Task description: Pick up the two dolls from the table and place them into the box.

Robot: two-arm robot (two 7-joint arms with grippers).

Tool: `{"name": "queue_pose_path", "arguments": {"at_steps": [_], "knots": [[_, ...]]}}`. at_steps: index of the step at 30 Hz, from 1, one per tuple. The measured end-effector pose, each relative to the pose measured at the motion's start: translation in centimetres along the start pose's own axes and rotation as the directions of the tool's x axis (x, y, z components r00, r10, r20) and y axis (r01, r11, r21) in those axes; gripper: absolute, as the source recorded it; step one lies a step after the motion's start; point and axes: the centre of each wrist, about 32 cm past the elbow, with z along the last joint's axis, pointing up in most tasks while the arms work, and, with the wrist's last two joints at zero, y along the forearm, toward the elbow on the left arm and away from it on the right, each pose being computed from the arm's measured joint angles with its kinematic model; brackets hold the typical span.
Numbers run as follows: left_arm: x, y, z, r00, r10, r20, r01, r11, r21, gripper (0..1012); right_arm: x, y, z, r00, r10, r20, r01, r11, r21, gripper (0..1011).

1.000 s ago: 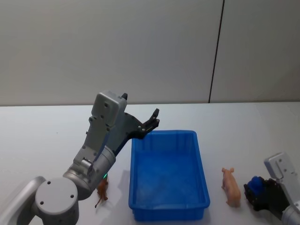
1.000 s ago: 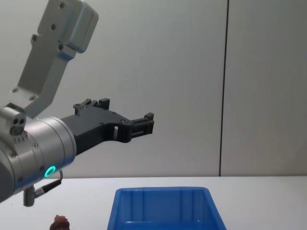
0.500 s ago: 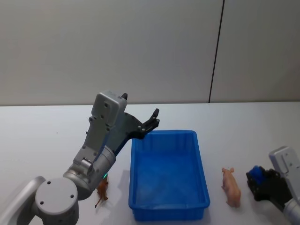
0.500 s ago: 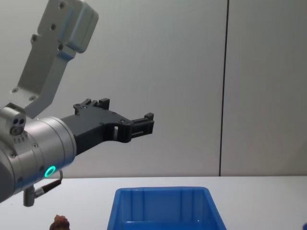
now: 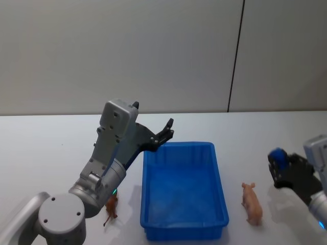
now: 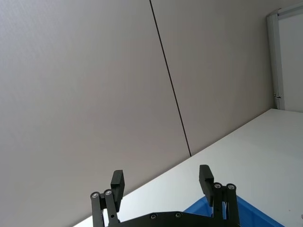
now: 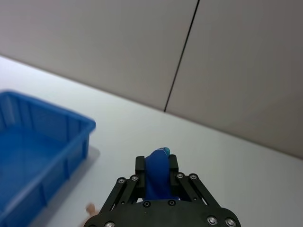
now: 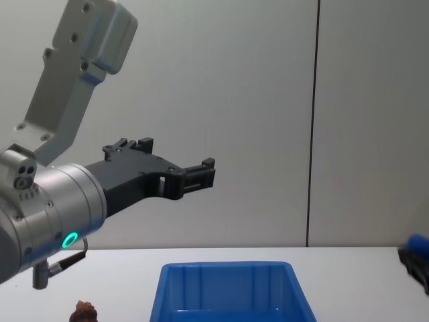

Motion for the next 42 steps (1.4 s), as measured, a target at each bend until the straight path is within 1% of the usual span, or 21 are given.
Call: {"name": "queue_pose_path", "arguments": {"at_steps": [3, 5, 6, 8, 11, 15, 18, 21, 23, 24, 27, 28, 30, 31, 33, 34, 37, 42], "knots": [[0.00, 0.00, 0.00, 1.0000, 0.000, 0.000, 0.000, 1.0000, 0.000, 1001, 0.0, 0.3, 0.7, 1.000, 0.007, -0.011, -0.006, 0.999, 0.039, 258], [0.00, 0.00, 0.00, 1.0000, 0.000, 0.000, 0.000, 1.0000, 0.000, 1001, -0.1, 0.8, 1.7, 0.999, 0.023, -0.029, -0.020, 0.996, 0.093, 243], [0.00, 0.00, 0.00, 1.0000, 0.000, 0.000, 0.000, 1.0000, 0.000, 1001, -0.1, 0.8, 1.7, 0.999, 0.023, -0.029, -0.020, 0.996, 0.093, 236], [0.00, 0.00, 0.00, 1.0000, 0.000, 0.000, 0.000, 1.0000, 0.000, 1001, -0.2, 1.3, 2.7, 0.998, 0.047, -0.047, -0.041, 0.990, 0.137, 224], [0.00, 0.00, 0.00, 1.0000, 0.000, 0.000, 0.000, 1.0000, 0.000, 1001, -0.4, 1.7, 3.4, 0.996, 0.069, -0.059, -0.058, 0.984, 0.167, 212], [0.00, 0.00, 0.00, 1.0000, 0.000, 0.000, 0.000, 1.0000, 0.000, 1001, -0.8, 2.5, 4.9, 0.989, 0.121, -0.082, -0.101, 0.971, 0.217, 191], [0.00, 0.00, 0.00, 1.0000, 0.000, 0.000, 0.000, 1.0000, 0.000, 1001, -1.0, 2.8, 5.5, 0.984, 0.152, -0.092, -0.127, 0.964, 0.232, 178], [0.00, 0.00, 0.00, 1.0000, 0.000, 0.000, 0.000, 1.0000, 0.000, 1001, -1.4, 3.4, 6.6, 0.974, 0.203, -0.105, -0.171, 0.953, 0.251, 163], [0.00, 0.00, 0.00, 1.0000, 0.000, 0.000, 0.000, 1.0000, 0.000, 1001, -1.5, 3.6, 7.0, 0.968, 0.226, -0.110, -0.192, 0.948, 0.253, 156], [0.00, 0.00, 0.00, 1.0000, 0.000, 0.000, 0.000, 1.0000, 0.000, 1001, -1.7, 3.9, 7.4, 0.962, 0.248, -0.113, -0.213, 0.943, 0.256, 156], [0.00, 0.00, 0.00, 1.0000, 0.000, 0.000, 0.000, 1.0000, 0.000, 1001, -1.9, 4.2, 8.0, 0.953, 0.280, -0.119, -0.244, 0.936, 0.252, 156], [0.00, 0.00, 0.00, 1.0000, 0.000, 0.000, 0.000, 1.0000, 0.000, 1001, -2.0, 4.5, 8.5, 0.945, 0.305, -0.120, -0.269, 0.931, 0.248, 156], [0.00, 0.00, 0.00, 1.0000, 0.000, 0.000, 0.000, 1.0000, 0.000, 1001, -2.1, 4.7, 8.8, 0.938, 0.325, -0.122, -0.290, 0.927, 0.239, 156], [0.00, 0.00, 0.00, 1.0000, 0.000, 0.000, 0.000, 1.0000, 0.000, 1001, -2.2, 4.9, 9.1, 0.930, 0.346, -0.123, -0.313, 0.922, 0.229, 156], [0.00, 0.00, 0.00, 1.0000, 0.000, 0.000, 0.000, 1.0000, 0.000, 1001, -2.3, 5.1, 9.3, 0.924, 0.363, -0.121, -0.332, 0.918, 0.217, 156], [0.00, 0.00, 0.00, 1.0000, 0.000, 0.000, 0.000, 1.0000, 0.000, 1001, -2.4, 5.3, 9.6, 0.918, 0.379, -0.119, -0.350, 0.914, 0.205, 156], [0.00, 0.00, 0.00, 1.0000, 0.000, 0.000, 0.000, 1.0000, 0.000, 1001, -2.5, 5.5, 9.8, 0.910, 0.400, -0.113, -0.377, 0.909, 0.181, 156], [0.00, 0.00, 0.00, 1.0000, 0.000, 0.000, 0.000, 1.0000, 0.000, 1001, -2.7, 5.9, 10.1, 0.897, 0.432, -0.095, -0.421, 0.899, 0.118, 156]]}}
